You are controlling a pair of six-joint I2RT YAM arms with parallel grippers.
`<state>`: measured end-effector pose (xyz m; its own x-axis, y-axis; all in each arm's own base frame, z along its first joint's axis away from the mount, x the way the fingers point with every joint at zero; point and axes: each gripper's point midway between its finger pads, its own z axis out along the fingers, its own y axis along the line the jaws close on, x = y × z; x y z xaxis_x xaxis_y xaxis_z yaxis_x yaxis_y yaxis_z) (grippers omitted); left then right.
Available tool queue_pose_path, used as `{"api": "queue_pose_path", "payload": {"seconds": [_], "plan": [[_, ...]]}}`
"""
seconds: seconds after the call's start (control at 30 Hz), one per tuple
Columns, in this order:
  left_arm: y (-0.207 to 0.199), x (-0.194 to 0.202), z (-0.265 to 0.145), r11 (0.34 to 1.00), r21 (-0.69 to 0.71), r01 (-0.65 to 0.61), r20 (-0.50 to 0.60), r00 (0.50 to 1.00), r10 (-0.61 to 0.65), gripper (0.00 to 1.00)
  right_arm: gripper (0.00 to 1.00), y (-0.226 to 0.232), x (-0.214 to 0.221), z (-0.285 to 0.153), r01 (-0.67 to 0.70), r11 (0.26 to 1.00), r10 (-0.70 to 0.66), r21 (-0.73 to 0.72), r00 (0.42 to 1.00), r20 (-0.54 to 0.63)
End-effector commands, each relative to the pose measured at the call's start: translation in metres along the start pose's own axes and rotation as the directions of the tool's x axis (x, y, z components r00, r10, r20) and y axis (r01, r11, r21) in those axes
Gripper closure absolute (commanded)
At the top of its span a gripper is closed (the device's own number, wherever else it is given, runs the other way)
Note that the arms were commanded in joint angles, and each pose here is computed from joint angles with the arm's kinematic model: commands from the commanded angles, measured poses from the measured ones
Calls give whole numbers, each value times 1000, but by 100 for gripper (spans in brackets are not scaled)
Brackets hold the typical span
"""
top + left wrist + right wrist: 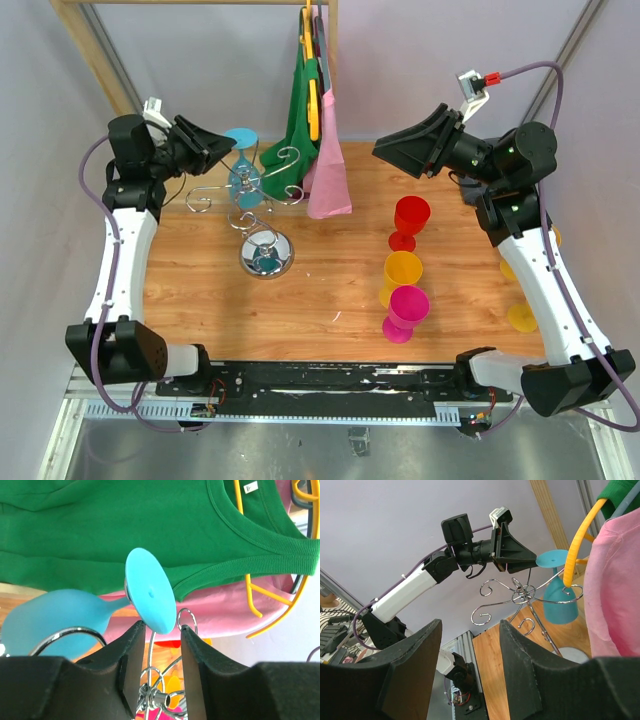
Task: Place the wine glass upside down on the wine glass rack
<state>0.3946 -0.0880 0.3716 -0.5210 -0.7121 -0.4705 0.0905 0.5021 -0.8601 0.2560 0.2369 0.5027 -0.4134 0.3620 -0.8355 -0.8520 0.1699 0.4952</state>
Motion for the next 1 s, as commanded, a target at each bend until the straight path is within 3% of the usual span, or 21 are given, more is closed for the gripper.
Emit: {"api": "queue_pose_path", "payload": {"seconds": [0.0, 0.33, 0.47, 0.7, 0.83, 0.97], "plan": [[-10, -4, -18, 998, -3, -59, 33, 998, 59, 59, 49, 6, -2, -3, 18, 1000, -18, 0, 1000, 19], [-15, 1, -33, 995, -24, -99, 43, 994, 100, 50, 46, -10, 1, -5, 26, 995, -25, 100, 1000, -13], [-22, 3, -43, 991, -16, -136, 51, 989, 137, 49, 46, -44, 4, -14, 37, 949, -18, 312, 998, -64], [-48, -3, -62, 974, 15, -228, 106, 969, 225, 48, 45, -115, 24, -50, 86, 755, 55, 650, 980, -193], [-60, -3, -68, 964, 54, -262, 121, 960, 254, 47, 45, -163, 42, -85, 160, 561, 128, 812, 953, -276], [-70, -3, -71, 956, 86, -280, 128, 955, 268, 48, 45, -202, 69, -114, 238, 414, 231, 878, 906, -354]]}}
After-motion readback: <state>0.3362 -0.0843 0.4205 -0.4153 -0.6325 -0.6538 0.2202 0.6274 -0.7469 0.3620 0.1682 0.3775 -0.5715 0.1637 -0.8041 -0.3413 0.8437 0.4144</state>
